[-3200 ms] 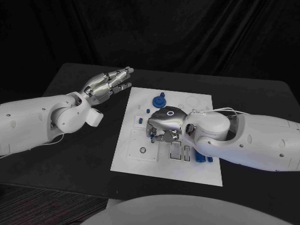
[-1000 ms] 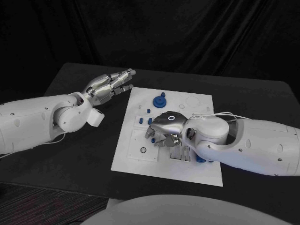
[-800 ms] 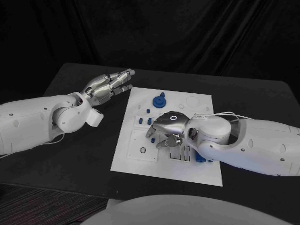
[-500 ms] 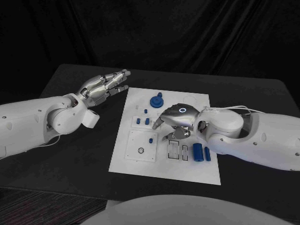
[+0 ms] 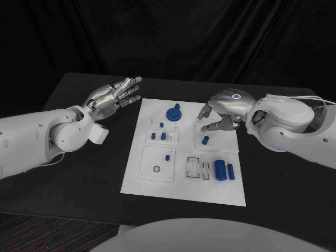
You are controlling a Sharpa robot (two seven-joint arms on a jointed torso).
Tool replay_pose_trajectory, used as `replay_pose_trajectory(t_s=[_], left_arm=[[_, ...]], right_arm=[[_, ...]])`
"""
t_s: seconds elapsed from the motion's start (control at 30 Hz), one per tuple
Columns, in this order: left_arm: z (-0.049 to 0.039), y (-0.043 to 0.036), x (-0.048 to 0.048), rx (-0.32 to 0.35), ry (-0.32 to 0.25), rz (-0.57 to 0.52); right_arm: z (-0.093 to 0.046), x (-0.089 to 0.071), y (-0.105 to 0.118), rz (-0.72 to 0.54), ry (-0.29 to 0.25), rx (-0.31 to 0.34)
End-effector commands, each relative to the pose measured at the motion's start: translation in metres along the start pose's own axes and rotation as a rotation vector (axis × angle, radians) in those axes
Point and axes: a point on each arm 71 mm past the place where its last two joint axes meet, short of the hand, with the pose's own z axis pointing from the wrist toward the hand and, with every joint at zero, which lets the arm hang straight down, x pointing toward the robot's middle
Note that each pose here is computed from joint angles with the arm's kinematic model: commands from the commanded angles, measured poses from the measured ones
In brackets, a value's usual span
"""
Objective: Assemble the parts on the task board
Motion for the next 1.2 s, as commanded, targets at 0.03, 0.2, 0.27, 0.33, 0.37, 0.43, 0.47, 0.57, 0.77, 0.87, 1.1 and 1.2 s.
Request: replay_pose_trajectory(t_s=[0.03,0.2,0.27,0.33,0.37,0.43,0.47,0.57,0.77,0.87,1.1,1.2], left_arm=[[0.0008,-0.0026,0.0007,0.043,-0.006,-0.006],[0.0013,-0.0019,0.0014,0.043,-0.004,-0.007],[0.0013,-0.0013,0.0018,0.041,-0.002,-0.009],[0.0015,-0.0008,0.0022,0.039,0.0,-0.01],[0.0015,-0.0007,0.0023,0.039,0.0,-0.01],[0.0015,-0.0002,0.0025,0.037,0.001,-0.011],[0.0014,0.0,0.0025,0.036,0.001,-0.012],[0.001,0.0004,0.0024,0.035,0.001,-0.013],[0.0006,0.0011,0.0022,0.032,0.003,-0.014],[0.0007,0.0013,0.0024,0.031,0.004,-0.015],[0.0005,0.0021,0.0025,0.028,0.006,-0.017],[0.0004,0.0025,0.0026,0.026,0.007,-0.018]], right_arm=[[-0.004,0.007,-0.011,-0.017,0.075,0.053],[-0.009,0.016,-0.018,-0.013,0.112,0.071],[-0.01,0.019,-0.018,-0.009,0.117,0.071],[-0.011,0.021,-0.018,-0.006,0.119,0.068],[-0.011,0.022,-0.018,-0.004,0.12,0.066],[-0.012,0.024,-0.018,0.0,0.12,0.059],[-0.012,0.025,-0.017,0.002,0.12,0.055],[-0.014,0.028,-0.016,0.008,0.119,0.044],[-0.017,0.034,-0.014,0.019,0.126,0.03],[-0.018,0.037,-0.014,0.022,0.137,0.027],[-0.016,0.045,-0.01,0.03,0.161,0.011],[-0.014,0.048,-0.007,0.034,0.165,0.002]])
